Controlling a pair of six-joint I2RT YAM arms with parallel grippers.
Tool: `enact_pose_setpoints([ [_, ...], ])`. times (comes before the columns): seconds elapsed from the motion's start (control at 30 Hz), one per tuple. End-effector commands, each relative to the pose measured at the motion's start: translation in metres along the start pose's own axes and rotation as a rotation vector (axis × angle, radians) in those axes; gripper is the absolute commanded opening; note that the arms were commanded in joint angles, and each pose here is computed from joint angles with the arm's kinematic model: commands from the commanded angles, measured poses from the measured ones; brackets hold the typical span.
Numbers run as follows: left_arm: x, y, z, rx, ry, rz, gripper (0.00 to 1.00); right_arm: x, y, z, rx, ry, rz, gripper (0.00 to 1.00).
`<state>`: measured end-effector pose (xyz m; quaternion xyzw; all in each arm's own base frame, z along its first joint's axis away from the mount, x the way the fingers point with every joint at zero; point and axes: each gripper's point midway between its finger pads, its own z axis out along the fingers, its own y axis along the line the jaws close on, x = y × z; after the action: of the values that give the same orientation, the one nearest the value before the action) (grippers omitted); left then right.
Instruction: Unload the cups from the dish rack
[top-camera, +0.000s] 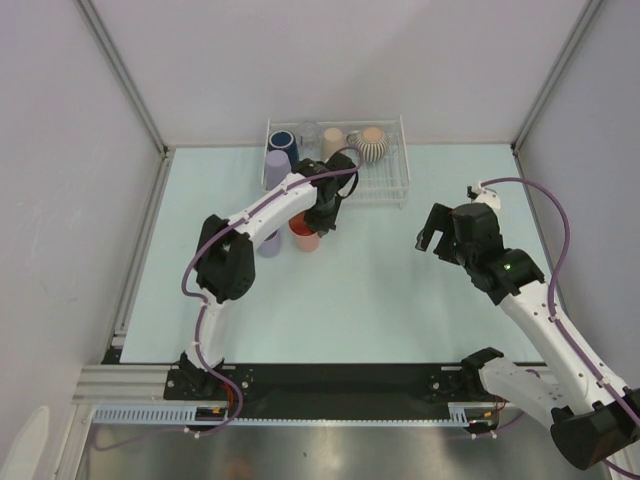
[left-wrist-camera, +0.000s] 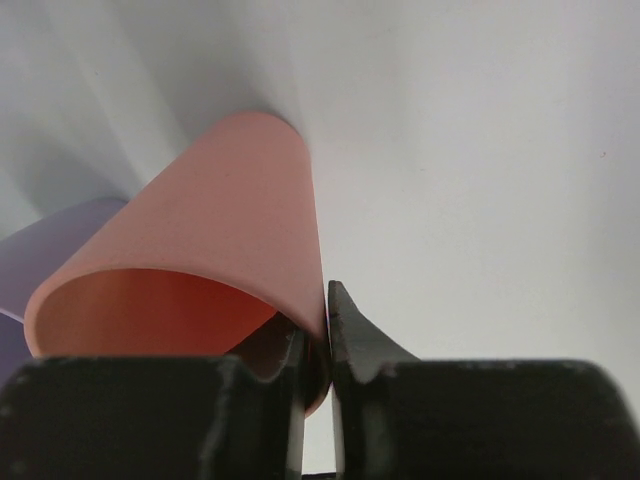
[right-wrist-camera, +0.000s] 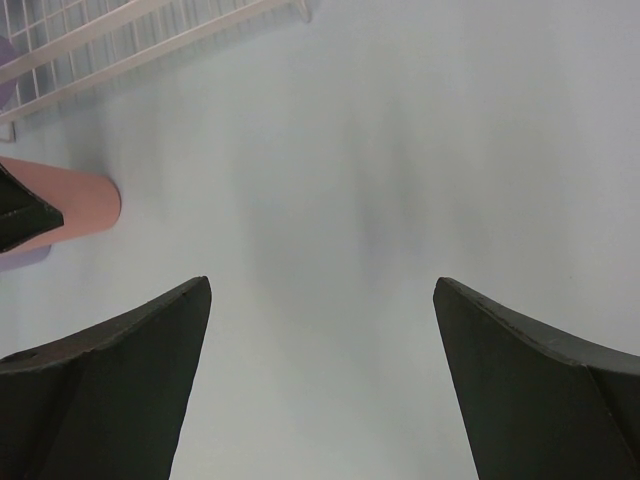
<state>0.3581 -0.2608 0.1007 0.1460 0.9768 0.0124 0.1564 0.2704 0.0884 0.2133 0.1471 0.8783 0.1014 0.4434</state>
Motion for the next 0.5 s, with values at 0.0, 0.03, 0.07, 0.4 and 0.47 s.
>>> enact_pose_setpoints([
  [0.0,-0.007,-0.002,0.002,0.017,-0.009,-0.006,0.23,-0.01,0.0,-0.004,-0.014,-0.041,-0.008,1.0],
  [0.03,-0.009,-0.002,0.002,0.018,-0.016,-0.011,0.27,-0.01,0.0,-0.003,-0.015,-0.042,-0.008,1.0],
  [0.07,-0.01,-0.002,0.0,0.022,-0.022,-0.015,0.35,-0.01,-0.001,-0.003,-0.013,-0.042,-0.009,1.0],
  [0.4,-0.034,-0.002,-0.034,0.049,-0.135,-0.046,0.56,-0.009,0.003,0.001,-0.03,-0.036,-0.008,1.0],
  [0.47,-0.038,-0.001,-0.04,0.048,-0.156,-0.05,0.59,-0.008,0.005,0.002,-0.041,-0.029,-0.008,1.0],
])
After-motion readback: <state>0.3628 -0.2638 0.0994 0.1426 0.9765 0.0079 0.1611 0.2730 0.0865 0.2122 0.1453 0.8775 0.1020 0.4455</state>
